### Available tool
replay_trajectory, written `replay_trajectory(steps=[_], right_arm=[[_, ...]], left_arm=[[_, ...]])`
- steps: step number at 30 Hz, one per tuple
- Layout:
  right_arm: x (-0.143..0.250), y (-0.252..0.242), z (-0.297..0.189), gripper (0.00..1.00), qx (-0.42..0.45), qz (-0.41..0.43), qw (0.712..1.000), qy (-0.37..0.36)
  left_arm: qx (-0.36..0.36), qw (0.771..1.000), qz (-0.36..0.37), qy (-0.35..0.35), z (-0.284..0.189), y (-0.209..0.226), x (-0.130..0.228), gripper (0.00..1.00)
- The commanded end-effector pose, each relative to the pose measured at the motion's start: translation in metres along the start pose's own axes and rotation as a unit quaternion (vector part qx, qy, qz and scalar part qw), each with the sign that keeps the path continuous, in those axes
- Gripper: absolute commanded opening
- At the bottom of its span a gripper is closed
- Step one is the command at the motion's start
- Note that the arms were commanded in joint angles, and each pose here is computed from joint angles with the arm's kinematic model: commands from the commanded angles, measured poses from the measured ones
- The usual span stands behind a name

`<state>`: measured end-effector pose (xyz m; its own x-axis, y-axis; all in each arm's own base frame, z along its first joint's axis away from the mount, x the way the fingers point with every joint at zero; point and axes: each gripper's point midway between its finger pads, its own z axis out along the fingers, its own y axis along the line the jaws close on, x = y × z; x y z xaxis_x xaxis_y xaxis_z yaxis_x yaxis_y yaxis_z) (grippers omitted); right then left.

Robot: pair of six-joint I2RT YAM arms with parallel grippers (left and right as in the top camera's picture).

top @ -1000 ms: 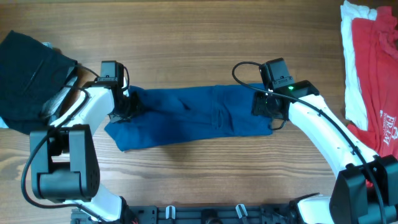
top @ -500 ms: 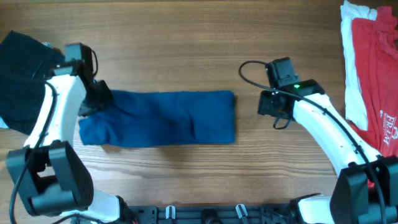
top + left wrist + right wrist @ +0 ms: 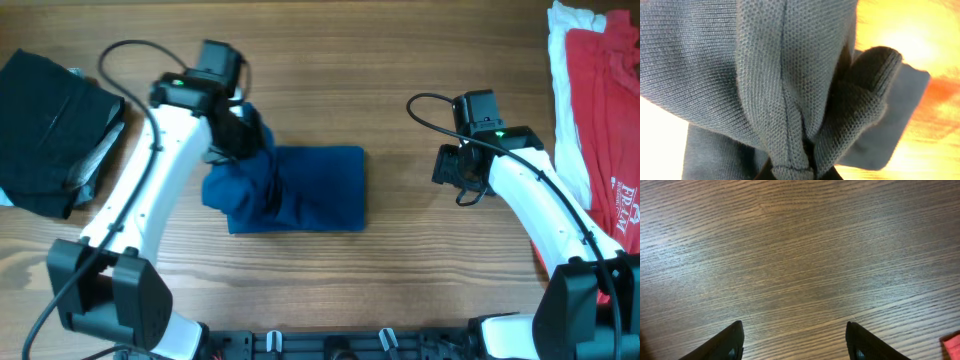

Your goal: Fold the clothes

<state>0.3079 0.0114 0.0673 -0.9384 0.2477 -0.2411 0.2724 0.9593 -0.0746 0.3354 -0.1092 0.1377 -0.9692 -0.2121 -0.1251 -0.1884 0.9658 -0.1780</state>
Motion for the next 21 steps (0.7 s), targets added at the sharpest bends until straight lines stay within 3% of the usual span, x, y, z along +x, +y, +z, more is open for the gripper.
replay_trajectory(steps=[1, 9, 15, 17, 18, 21], right_arm=[[0.006, -0.003, 0.005, 0.65, 0.009, -0.008, 1.000, 0.011], [0.012, -0.001, 0.005, 0.66, 0.001, -0.023, 0.999, 0.023], [0.012, -0.001, 0.005, 0.65, 0.001, -0.023, 0.999, 0.023], [0.012, -0.001, 0.005, 0.65, 0.001, -0.023, 0.999, 0.023], [0.012, -0.001, 0.005, 0.66, 0.001, -0.023, 0.999, 0.023], [0.012, 0.000, 0.005, 0.65, -0.002, -0.022, 0.999, 0.024]], left_arm=[[0.004, 1.000, 0.011, -0.017, -0.004, -0.029, 0.007, 0.05], [0.013, 0.998, -0.030, -0.054, 0.000, -0.062, 0.007, 0.05], [0.021, 0.998, -0.005, -0.053, 0.012, -0.083, 0.013, 0.07], [0.017, 0.999, -0.001, -0.042, 0.021, -0.087, 0.017, 0.18], [0.025, 0.999, 0.004, -0.033, 0.026, -0.094, 0.021, 0.31], [0.133, 0.990, 0.039, 0.007, 0.022, -0.144, 0.039, 0.39]])
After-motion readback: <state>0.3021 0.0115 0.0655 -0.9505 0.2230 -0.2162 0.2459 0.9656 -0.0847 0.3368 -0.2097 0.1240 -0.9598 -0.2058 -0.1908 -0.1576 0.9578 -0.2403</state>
